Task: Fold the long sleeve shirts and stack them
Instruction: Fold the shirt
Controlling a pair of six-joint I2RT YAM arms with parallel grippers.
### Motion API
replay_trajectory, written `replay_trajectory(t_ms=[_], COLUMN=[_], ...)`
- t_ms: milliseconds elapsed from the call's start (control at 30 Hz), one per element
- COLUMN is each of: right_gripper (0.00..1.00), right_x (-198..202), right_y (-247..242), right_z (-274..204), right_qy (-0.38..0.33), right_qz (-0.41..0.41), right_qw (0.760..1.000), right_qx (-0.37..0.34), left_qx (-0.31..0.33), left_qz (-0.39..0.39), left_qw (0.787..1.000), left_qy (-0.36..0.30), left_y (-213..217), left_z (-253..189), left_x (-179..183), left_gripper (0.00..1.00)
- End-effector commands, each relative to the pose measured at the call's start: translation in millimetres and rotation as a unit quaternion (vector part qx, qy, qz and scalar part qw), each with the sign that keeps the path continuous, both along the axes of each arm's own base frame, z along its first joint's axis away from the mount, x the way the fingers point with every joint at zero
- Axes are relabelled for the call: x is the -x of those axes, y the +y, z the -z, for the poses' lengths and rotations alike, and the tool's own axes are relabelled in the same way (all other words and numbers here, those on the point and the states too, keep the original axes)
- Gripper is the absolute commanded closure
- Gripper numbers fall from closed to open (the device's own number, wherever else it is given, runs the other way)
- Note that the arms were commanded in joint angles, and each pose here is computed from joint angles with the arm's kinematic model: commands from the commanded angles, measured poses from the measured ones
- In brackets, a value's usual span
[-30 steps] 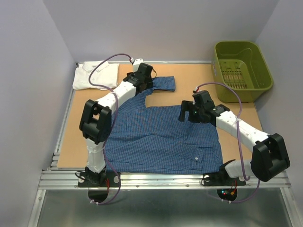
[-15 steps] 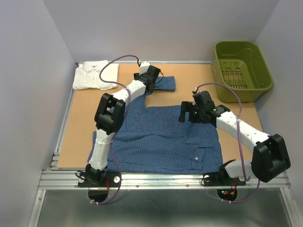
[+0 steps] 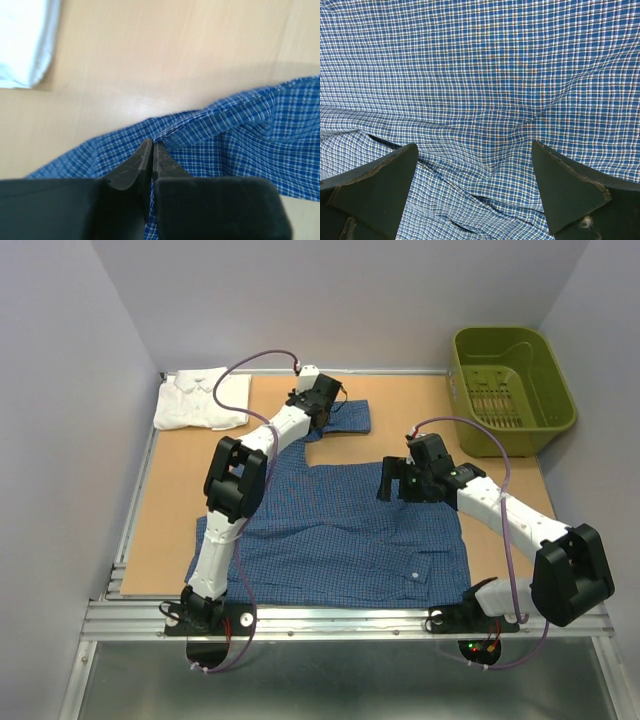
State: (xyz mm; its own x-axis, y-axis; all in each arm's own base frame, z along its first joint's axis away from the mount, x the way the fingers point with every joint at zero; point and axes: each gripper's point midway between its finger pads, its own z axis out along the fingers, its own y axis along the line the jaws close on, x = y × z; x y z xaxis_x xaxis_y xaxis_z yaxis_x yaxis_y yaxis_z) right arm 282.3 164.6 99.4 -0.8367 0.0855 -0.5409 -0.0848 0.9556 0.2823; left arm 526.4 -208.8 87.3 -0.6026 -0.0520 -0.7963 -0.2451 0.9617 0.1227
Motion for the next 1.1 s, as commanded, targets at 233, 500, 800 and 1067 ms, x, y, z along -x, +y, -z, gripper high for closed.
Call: replay_trajectory(t_ms=[233, 500, 800, 1067], right_gripper=[0.0, 0.0, 0.0, 0.01], right_x=[1, 3, -8, -30], right_y=[1, -3, -24, -31], right_z=[-1, -1, -2, -5], right_qy=[-0.004, -0.009, -0.036, -0.049], right_qz=[-0.01, -0.006, 0.034, 0.067], right_qw=[1.0, 1.0, 0.997, 0.993], right_qx=[0.0, 0.004, 0.051, 0.079], left_qx=[-0.083, 0.001, 0.109, 0.172], left_qz=[-0.155, -0.046, 0.038, 0.041], left_qw=[0.976, 0.998, 0.993, 0.984], left_qy=[-0.129, -0.035, 0.021, -0.015], left_y=[108, 22, -52, -15], left_z=[-178, -100, -60, -94], left_x=[6, 69, 128, 159], left_gripper=[0.89, 0.84, 0.52, 0.35])
